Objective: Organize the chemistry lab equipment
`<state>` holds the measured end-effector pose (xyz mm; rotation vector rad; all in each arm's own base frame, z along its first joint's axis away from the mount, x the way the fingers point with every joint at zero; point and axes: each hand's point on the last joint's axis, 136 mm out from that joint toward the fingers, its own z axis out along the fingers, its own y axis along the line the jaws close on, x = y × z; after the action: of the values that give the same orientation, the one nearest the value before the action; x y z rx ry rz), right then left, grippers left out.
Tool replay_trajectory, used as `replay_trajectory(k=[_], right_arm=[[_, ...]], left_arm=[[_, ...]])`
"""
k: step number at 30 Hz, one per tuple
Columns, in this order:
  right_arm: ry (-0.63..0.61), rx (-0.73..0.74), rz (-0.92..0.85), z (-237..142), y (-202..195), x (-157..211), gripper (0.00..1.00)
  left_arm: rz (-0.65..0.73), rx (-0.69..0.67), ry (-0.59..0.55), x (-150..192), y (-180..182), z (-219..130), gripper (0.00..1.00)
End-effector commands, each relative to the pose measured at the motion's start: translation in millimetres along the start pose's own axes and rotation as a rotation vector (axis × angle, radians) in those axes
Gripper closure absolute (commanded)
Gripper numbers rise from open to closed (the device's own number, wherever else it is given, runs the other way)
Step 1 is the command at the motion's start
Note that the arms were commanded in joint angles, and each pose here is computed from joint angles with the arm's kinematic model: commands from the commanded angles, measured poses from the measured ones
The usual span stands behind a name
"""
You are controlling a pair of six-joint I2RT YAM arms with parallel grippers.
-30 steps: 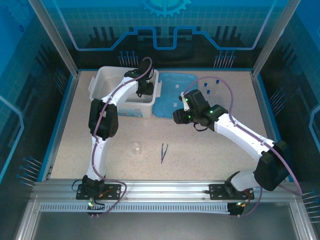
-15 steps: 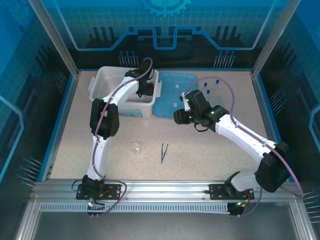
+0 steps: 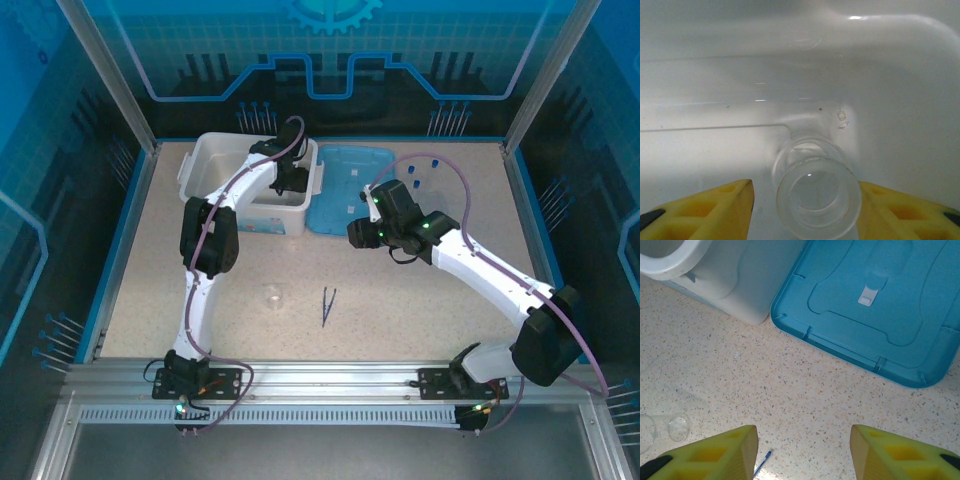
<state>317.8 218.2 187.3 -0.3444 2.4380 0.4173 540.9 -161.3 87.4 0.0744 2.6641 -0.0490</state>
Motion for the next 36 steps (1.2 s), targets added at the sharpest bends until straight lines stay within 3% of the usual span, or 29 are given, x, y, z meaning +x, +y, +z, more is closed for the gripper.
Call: replay_trajectory(k=[1, 11, 27, 36], right_arm=[[-0.011, 0.018, 0.021, -7.5, -7.4, 0.2, 0.47], [-0.013, 0.014, 0.022, -8.5, -6.5, -0.1, 0.45], [-0.021, 0.003, 0.022, -8.4, -3.0, -2.0, 0.43], [-0.015, 0.002, 0.008, -3.4, -3.1, -1.3, 0.42]], left_arm=[[0.004, 0.045, -0.034, -12.6, -10.2, -18.4, 0.44], [-0.007, 0.071, -0.097, -28.4, -12.4, -52.3, 0.28], [-0.025, 0.035, -0.202, -36.0, 3.5, -119.5, 0.27], [-0.004, 0.027, -0.286, -6.2, 1.2, -172.2, 0.27]])
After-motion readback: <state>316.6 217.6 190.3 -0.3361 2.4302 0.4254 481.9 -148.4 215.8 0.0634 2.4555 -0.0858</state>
